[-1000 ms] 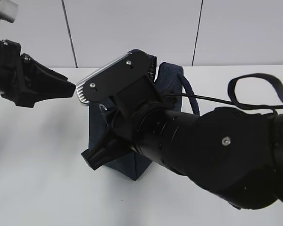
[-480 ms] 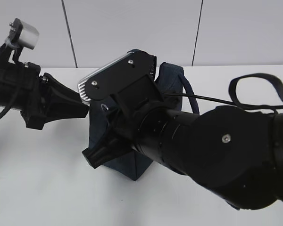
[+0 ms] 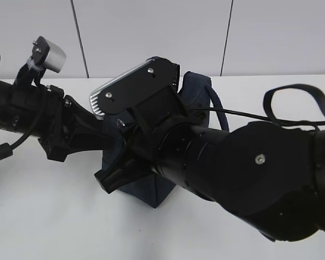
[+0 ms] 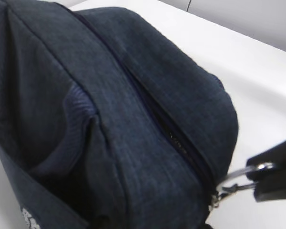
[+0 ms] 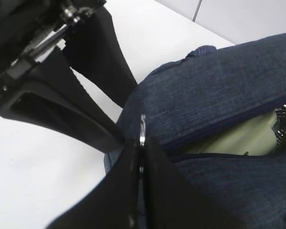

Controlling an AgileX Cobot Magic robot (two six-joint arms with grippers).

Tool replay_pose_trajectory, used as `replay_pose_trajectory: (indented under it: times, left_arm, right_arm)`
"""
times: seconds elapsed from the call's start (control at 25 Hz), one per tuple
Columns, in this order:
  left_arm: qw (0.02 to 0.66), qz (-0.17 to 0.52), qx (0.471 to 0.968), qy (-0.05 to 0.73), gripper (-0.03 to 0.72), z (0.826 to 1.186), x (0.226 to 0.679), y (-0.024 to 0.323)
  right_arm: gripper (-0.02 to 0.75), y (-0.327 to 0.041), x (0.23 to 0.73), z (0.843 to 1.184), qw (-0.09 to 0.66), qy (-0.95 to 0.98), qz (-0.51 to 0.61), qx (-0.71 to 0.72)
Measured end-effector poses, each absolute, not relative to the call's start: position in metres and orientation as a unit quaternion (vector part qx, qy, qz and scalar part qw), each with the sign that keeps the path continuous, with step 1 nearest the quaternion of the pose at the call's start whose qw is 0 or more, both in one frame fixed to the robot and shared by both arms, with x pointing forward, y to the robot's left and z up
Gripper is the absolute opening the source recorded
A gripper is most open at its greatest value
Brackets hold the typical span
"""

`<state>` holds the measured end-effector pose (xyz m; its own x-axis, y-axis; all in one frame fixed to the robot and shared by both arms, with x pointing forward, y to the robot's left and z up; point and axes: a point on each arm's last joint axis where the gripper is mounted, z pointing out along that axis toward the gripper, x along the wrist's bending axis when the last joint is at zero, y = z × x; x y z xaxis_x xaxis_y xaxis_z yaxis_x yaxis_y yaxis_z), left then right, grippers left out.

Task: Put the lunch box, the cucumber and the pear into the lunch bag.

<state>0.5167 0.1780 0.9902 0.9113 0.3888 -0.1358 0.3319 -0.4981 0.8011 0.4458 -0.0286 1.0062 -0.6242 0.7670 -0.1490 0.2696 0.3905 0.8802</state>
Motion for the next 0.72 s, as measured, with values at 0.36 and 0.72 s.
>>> replay_pose_trajectory:
  times: [0.36,0.72]
  left_arm:
    - [0.447,0.034,0.866,0.223,0.08,0.979,0.52,0.166]
    - [0.446,0.033,0.867,0.221,-0.006,0.979,0.52,0.165]
  right_arm:
    - [0.006,-0.029,0.446,1.006,0.28,0.784,0.442,0.333]
    - [0.006,-0.024,0.452,1.022,0.289,0.771,0.45,0.346]
